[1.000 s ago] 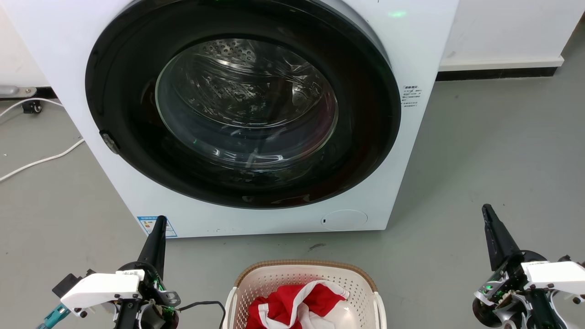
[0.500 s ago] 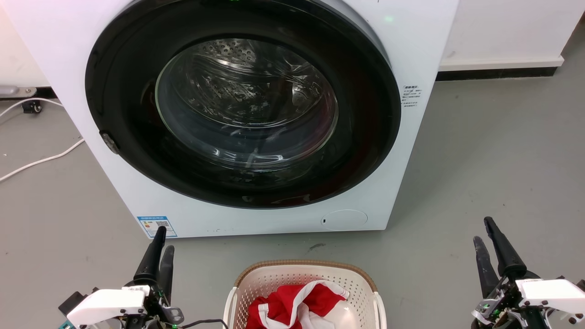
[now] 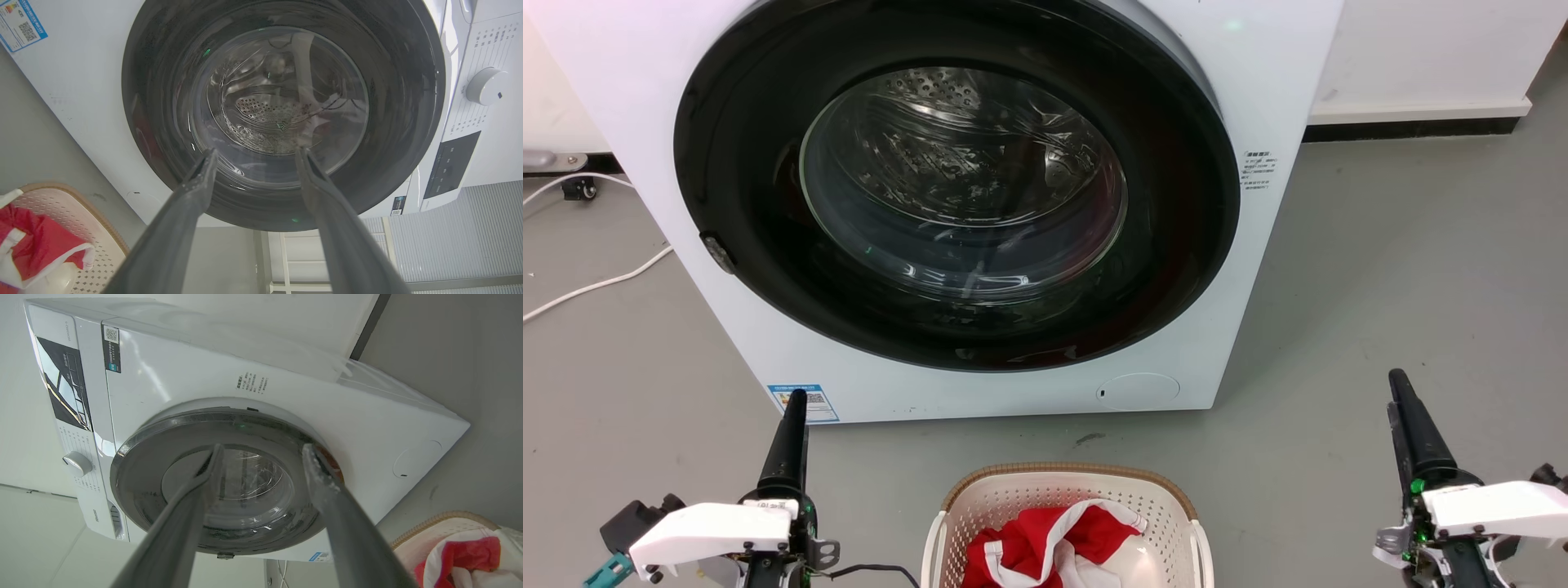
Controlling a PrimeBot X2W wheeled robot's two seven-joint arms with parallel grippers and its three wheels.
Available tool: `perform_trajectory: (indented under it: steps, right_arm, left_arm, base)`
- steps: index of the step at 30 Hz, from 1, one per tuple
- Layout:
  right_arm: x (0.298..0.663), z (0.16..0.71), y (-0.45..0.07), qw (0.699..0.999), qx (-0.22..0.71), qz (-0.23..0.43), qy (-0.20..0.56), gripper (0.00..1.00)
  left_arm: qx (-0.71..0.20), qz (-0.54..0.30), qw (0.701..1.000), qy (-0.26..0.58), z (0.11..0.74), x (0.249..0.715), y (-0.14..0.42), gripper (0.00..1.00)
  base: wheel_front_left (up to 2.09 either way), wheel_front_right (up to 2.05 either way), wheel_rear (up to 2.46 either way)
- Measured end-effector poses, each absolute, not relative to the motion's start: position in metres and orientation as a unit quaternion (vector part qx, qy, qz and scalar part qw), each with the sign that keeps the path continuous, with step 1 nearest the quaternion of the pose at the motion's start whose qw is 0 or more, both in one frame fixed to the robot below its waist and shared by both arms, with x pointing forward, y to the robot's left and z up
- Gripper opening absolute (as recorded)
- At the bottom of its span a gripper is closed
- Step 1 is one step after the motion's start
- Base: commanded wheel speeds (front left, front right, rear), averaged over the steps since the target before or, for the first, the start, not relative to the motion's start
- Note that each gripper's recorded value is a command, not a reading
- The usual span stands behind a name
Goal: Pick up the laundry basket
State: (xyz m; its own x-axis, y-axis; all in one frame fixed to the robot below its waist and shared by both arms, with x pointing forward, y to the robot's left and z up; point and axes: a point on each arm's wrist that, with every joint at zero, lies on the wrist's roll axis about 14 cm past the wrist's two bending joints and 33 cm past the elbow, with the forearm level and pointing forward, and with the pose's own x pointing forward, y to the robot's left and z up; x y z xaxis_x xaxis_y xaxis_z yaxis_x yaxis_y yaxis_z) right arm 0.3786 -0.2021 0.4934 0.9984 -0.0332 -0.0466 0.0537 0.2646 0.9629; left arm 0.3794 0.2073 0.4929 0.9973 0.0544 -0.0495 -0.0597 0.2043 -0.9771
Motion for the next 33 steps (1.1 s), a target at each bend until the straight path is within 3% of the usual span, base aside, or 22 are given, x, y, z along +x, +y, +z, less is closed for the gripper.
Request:
perform_trajectory:
  steps: [3, 4, 14, 33]
  right_arm:
    - [0.379, 0.497, -0.199, 0.819, 0.573, -0.020, 0.007, 1.00]
    - [0.378, 0.498, -0.196, 0.840, 0.543, -0.017, 0.008, 1.00]
    - [0.377, 0.504, -0.186, 0.900, 0.436, 0.001, 0.006, 1.00]
    - [0.373, 0.509, -0.181, 0.958, 0.287, 0.014, -0.008, 1.00]
  left_arm:
    - [-0.606, 0.037, 0.794, -0.001, 0.496, 0.380, 0.208, 1.00]
    - [-0.583, 0.038, 0.812, -0.004, 0.499, 0.381, 0.208, 1.00]
    - [-0.504, 0.037, 0.863, -0.008, 0.506, 0.381, 0.205, 1.00]
    - [-0.377, 0.040, 0.925, -0.017, 0.509, 0.377, 0.203, 1.00]
  base:
    - [0.00, 0.00, 0.00]
    - [0.00, 0.00, 0.00]
    - [0.00, 0.00, 0.00]
    - [0.00, 0.00, 0.00]
